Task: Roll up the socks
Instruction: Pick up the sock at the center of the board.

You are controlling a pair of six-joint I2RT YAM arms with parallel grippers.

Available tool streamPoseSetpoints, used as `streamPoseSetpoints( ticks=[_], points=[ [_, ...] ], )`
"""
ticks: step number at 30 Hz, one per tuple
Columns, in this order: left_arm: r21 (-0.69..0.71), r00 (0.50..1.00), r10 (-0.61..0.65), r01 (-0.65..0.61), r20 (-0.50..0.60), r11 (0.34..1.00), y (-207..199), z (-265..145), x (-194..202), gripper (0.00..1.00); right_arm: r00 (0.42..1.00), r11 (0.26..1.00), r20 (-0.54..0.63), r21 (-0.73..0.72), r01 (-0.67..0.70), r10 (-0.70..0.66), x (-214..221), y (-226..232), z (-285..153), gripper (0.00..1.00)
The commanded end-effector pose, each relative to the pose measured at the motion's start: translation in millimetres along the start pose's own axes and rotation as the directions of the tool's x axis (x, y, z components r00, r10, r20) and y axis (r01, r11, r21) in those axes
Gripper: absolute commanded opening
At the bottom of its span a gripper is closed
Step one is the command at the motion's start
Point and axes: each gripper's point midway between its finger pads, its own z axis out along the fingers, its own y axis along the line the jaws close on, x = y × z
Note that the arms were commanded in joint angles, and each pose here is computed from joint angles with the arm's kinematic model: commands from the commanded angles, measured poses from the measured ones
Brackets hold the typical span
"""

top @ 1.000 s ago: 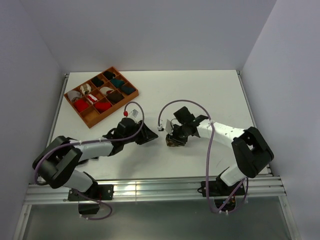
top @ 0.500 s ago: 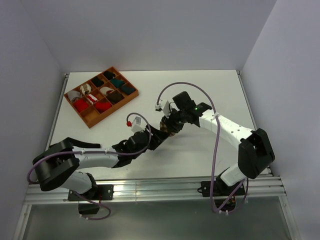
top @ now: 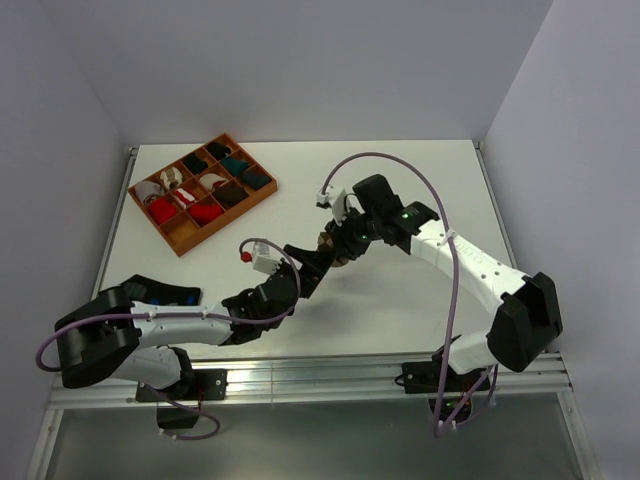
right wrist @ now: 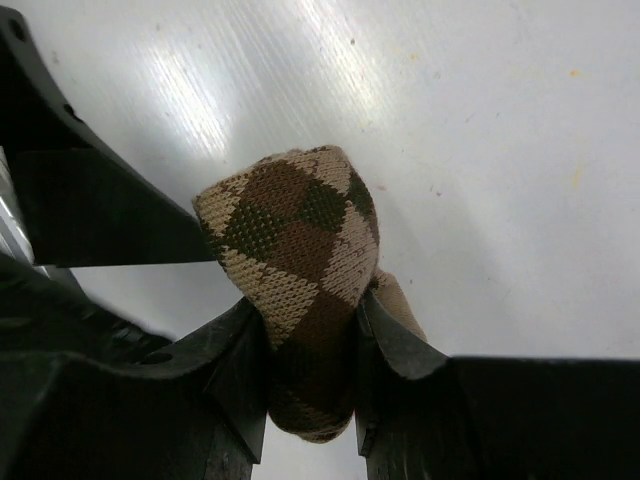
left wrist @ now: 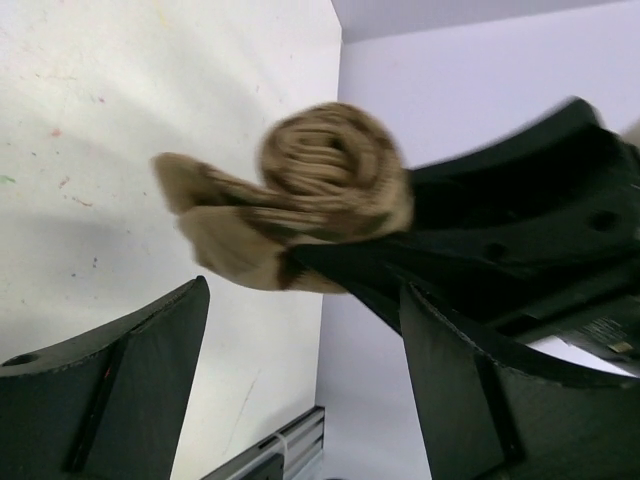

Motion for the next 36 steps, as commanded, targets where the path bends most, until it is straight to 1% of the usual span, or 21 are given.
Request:
streamPoseSetpoints(
  ticks=[1,3,4,6,9,12,15,16,22,23,24,32,36],
  points=[
    [0.016,0.995,-0.073,0.073,0.074,0.997,-12,1,-13,0.82,0.993,1.000,0.122,0.004,-0.004,0.003,-37,5,-27,0.04],
    [0.041,0.990,-0.112,0.109,0.082,0.993,-16,-1,-15,0.82,0.991,1.000,0.137,-0.002,-0.009,0.010,-39,7,-30,0.04],
    [0.040,0.988,-0.113,0.110,0.103,0.993,-10,-3,-20,0.82,0.989,1.000,0.147,-0.008,-0.010,0.011,-41,9,-33,0.04],
    [0.087,0.982,-0.152,0.143,0.115,0.986,-18,-7,-27,0.82,0.988,1.000,0.153,-0.007,-0.010,0.010,-42,11,-36,0.04],
    [0.108,0.982,-0.146,0.134,0.118,0.985,-24,-12,-30,0.82,0.985,1.000,0.173,0.015,-0.011,0.008,-43,10,-40,0.04],
    [0.128,0.985,-0.140,0.126,0.105,0.984,-36,-12,-28,0.83,0.984,0.999,0.180,0.032,-0.015,0.009,-43,8,-42,0.04],
    [0.140,0.987,-0.136,0.123,0.089,0.982,-37,-13,-24,0.83,0.982,0.998,0.188,0.052,-0.024,0.014,-43,6,-43,0.04],
    [0.165,0.985,-0.153,0.137,0.083,0.977,-44,-14,-24,0.83,0.981,0.998,0.195,0.061,-0.025,0.012,-44,5,-43,0.04],
    [0.196,0.984,-0.173,0.162,0.041,0.967,-52,-18,-16,0.85,0.977,0.995,0.211,0.097,-0.031,0.010,-44,1,-44,0.04],
    [0.206,0.983,-0.182,0.170,0.038,0.964,-55,-19,-16,0.97,0.976,0.995,0.217,0.099,-0.030,0.008,-45,1,-45,0.04],
    [0.203,0.982,-0.181,0.169,0.044,0.965,-56,-18,-16,0.99,0.975,0.994,0.222,0.103,-0.028,0.005,-46,1,-46,0.03],
    [0.231,0.979,-0.188,0.167,0.075,0.959,-63,-13,-18,1.00,0.971,0.994,0.238,0.106,-0.005,-0.021,-49,8,-47,0.04],
    [0.256,0.972,-0.221,0.194,0.080,0.947,-66,-13,-21,0.99,0.971,0.993,0.238,0.116,0.000,-0.027,-45,8,-46,0.03]
  ],
)
